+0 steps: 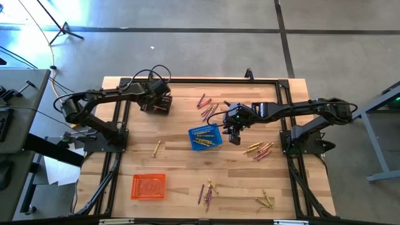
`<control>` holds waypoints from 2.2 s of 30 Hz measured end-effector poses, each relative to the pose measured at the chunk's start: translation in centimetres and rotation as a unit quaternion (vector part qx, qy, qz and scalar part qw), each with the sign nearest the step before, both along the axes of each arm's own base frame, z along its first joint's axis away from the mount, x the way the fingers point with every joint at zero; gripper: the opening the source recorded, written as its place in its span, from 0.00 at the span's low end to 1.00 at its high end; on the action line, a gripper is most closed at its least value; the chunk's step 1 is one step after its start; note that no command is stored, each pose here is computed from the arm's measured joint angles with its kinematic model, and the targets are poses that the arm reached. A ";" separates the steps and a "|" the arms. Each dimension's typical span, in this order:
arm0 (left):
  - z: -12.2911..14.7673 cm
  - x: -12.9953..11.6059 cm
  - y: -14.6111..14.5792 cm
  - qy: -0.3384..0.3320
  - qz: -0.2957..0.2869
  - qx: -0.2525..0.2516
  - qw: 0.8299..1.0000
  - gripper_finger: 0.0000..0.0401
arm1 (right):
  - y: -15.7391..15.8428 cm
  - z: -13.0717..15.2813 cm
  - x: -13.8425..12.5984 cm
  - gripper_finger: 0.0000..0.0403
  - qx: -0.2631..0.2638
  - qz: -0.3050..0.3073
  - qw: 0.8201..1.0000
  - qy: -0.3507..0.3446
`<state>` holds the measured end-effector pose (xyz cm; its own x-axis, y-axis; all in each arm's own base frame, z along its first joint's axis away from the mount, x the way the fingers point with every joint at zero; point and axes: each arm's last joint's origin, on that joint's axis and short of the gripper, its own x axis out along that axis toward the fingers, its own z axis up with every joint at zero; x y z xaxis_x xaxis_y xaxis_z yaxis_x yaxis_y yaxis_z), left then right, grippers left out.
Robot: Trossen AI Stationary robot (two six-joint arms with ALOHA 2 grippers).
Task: Sort crayons
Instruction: Put the red crayon into the black basket, then put the yellow crayon into the blue basket
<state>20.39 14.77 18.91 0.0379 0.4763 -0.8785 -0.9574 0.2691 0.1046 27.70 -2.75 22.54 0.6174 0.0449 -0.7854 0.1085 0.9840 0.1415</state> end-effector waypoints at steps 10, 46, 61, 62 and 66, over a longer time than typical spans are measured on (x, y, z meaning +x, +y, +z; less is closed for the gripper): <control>1.2 1.7 -0.8 -0.134 -0.112 -0.163 0.971 0.26 | 0.0 0.0 0.0 0.27 -0.005 0.006 1.000 0.001; -2.5 1.2 -19.9 0.004 -0.050 -0.229 0.972 0.22 | -0.4 -0.5 -0.8 0.27 -0.002 0.075 0.996 0.037; -5.7 -0.5 -19.4 -0.004 -0.013 -0.248 0.969 0.22 | -0.3 -0.5 -0.8 0.27 0.025 0.061 0.997 0.033; -5.7 -0.5 -19.4 -0.005 -0.010 -0.249 0.968 0.22 | -0.3 -0.5 -0.8 0.27 0.028 0.058 0.997 0.034; -5.8 -0.6 -19.4 -0.009 0.002 -0.250 0.968 0.14 | -0.3 -0.5 -0.8 0.27 0.030 0.057 0.997 0.033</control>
<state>19.83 -4.58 13.08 0.0534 -0.0071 -0.9985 -0.9591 0.2779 -0.0533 26.94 -3.02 22.09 0.5520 0.1604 -0.8183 0.0075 0.9803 0.1972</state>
